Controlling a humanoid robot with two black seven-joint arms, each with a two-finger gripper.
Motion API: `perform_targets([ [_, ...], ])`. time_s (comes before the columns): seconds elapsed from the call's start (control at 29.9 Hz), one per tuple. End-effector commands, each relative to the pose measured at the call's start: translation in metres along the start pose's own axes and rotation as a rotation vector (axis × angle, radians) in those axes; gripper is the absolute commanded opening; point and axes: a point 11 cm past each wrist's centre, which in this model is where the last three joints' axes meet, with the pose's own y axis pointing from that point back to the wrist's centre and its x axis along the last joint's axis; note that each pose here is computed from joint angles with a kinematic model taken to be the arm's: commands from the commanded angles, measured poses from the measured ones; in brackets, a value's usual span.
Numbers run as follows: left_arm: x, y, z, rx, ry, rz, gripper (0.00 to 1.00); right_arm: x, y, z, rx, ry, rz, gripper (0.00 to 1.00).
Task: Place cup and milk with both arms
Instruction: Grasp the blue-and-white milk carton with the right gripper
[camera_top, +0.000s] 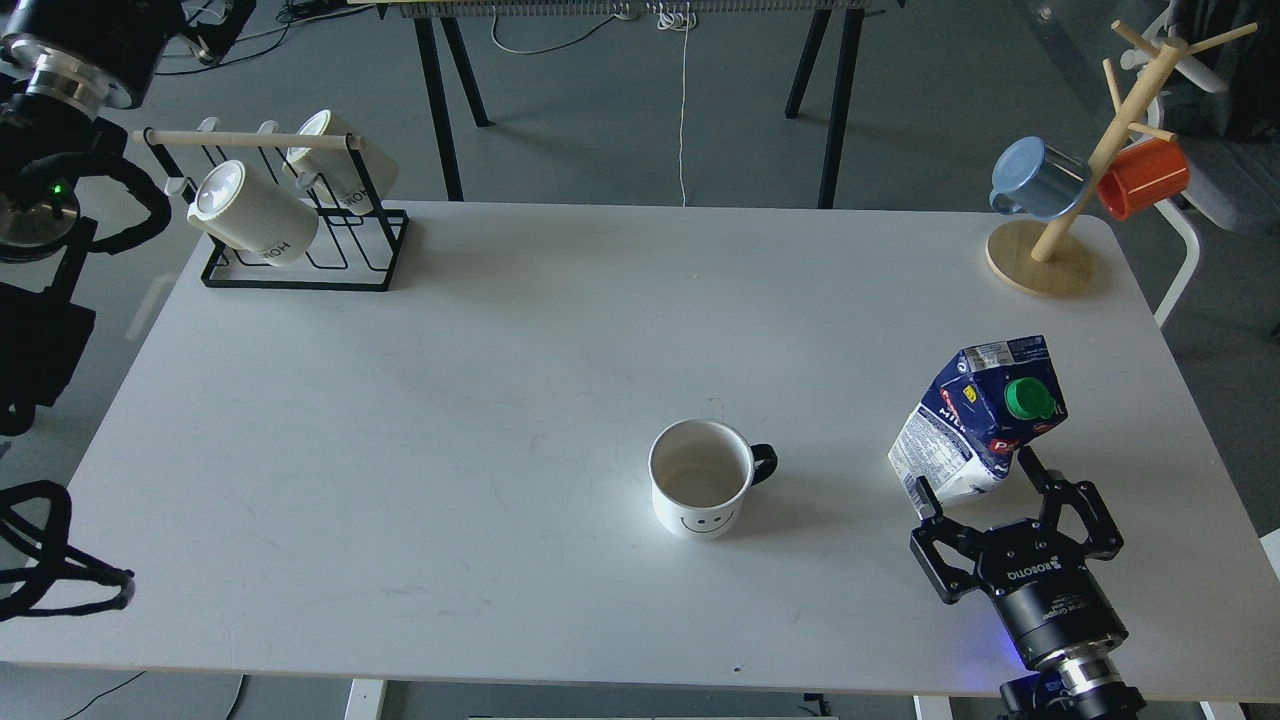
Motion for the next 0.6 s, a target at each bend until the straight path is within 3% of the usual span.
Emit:
perform_targets([
  [0.0,0.0,0.0,0.001,0.0,-0.002,0.0,1.0,-0.001,-0.001,-0.003,0.01,0.003,-0.005,0.99],
  [0.43,-0.001,-0.001,-0.008,0.03,-0.018,-0.004,1.0,-0.011,-0.017,-0.009,0.012,0.023,-0.046,0.98],
  [0.57,-0.001,0.0,-0.008,0.031,-0.019,-0.002,1.0,-0.011,-0.025,-0.004,0.015,0.011,-0.056,0.91],
])
